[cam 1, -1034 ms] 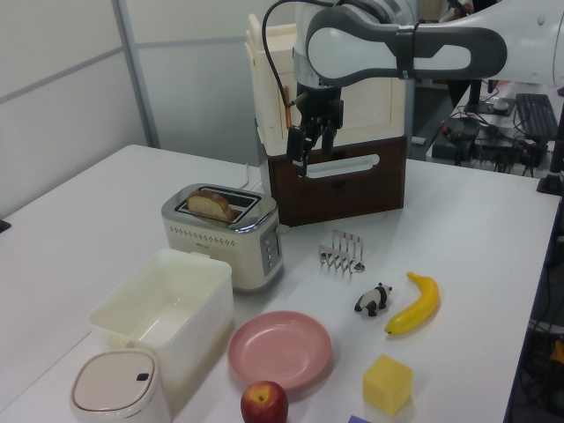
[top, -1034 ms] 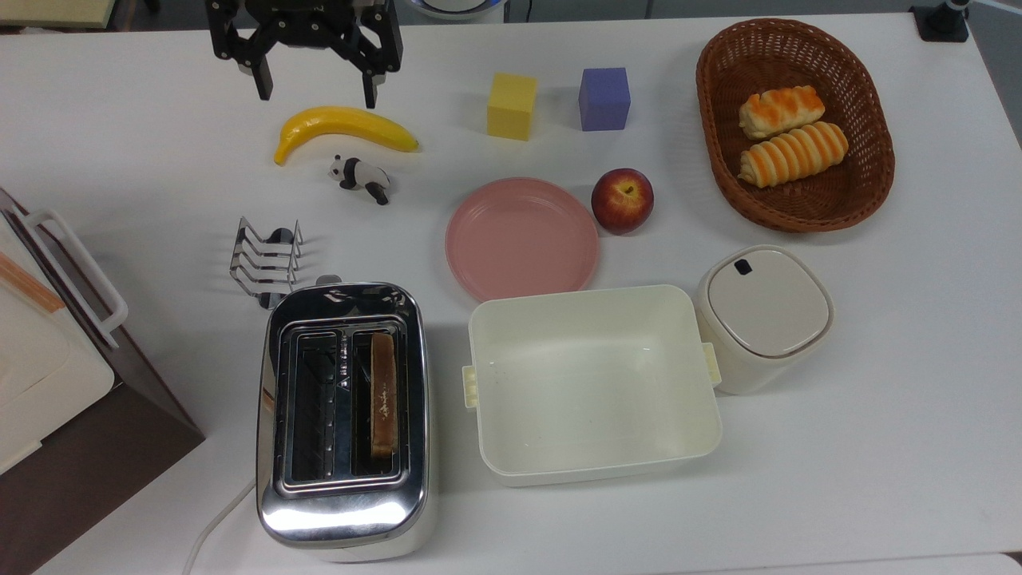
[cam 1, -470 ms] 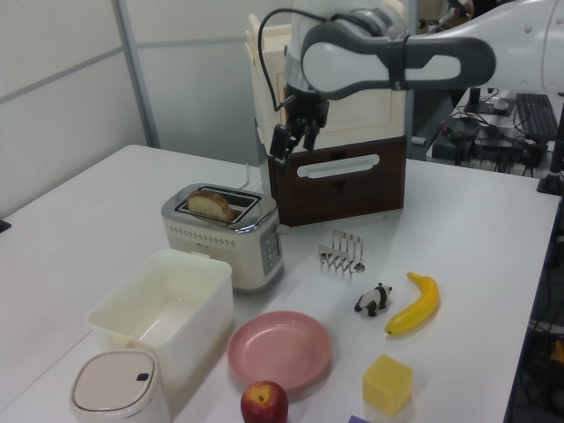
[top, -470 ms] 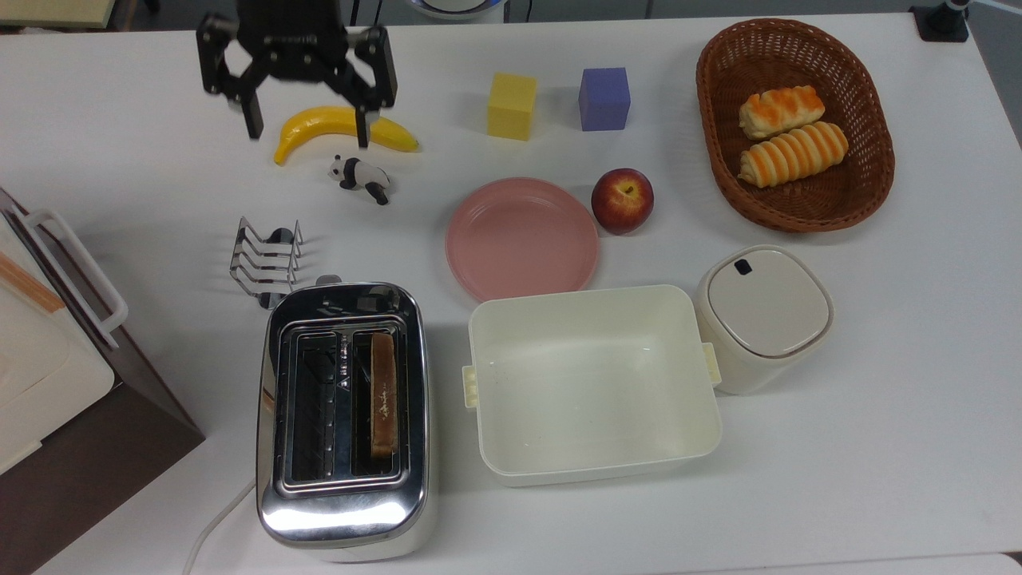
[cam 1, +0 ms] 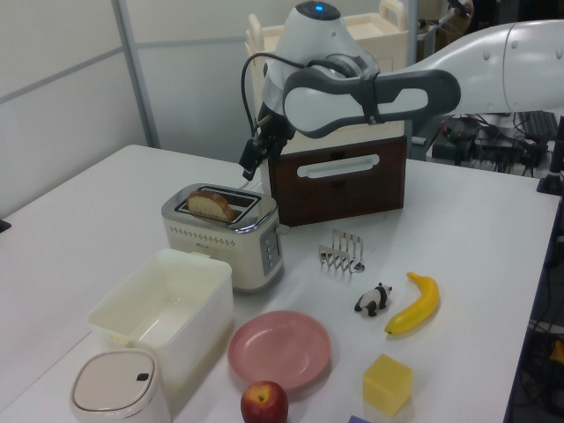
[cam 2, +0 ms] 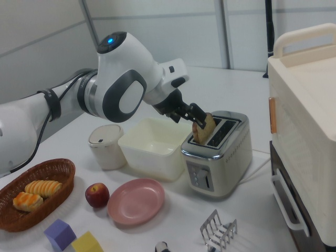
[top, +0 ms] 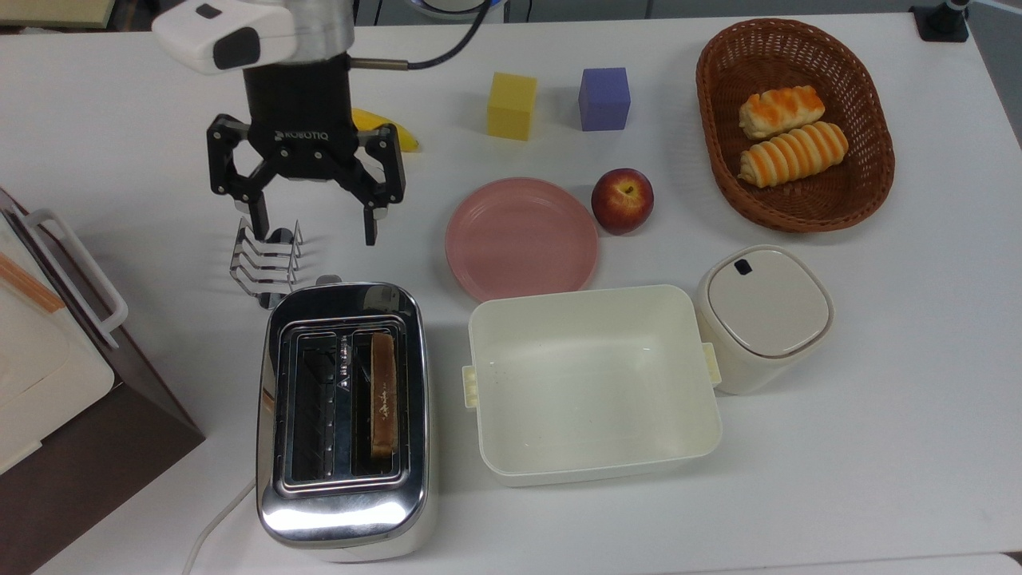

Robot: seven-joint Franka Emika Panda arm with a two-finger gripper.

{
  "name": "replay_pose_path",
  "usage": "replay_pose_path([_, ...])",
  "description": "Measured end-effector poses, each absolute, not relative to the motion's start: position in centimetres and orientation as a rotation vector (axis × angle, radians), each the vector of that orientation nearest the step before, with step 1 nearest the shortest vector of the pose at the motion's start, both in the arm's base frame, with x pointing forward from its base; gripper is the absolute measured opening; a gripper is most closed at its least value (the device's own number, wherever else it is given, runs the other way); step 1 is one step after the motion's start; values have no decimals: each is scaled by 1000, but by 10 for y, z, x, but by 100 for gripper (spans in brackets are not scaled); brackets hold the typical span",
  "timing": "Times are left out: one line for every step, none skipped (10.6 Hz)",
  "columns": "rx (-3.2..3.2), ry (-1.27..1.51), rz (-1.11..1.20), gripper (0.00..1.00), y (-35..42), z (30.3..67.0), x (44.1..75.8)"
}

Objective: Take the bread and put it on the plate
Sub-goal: 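Move the open gripper over the toaster slot holding the toast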

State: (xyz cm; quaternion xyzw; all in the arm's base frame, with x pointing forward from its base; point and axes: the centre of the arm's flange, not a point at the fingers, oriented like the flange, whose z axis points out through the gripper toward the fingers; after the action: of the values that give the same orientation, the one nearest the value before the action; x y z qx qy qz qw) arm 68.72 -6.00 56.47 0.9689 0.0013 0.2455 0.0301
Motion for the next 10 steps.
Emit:
replay_pose_path([2969, 31, 795, 100, -53, 566, 690])
replay_pose_path([2956, 66, 811, 100, -42, 566, 693])
replay_pose_path([2948, 111, 810, 100, -29, 560, 696])
replay_pose_path([2937, 157, 814, 100, -17, 551, 701])
replay_pose_path([2932, 185, 818, 100, -10, 540, 706])
replay_pose_path([2934, 194, 825, 100, -9, 528, 712])
replay_pose_path([2932, 195, 854, 100, -10, 517, 718])
replay_pose_path([2923, 197, 893, 100, -11, 509, 724])
replay_pose_path([2903, 208, 931, 100, -12, 502, 728])
replay_pose_path([2887, 218, 953, 100, -14, 497, 732])
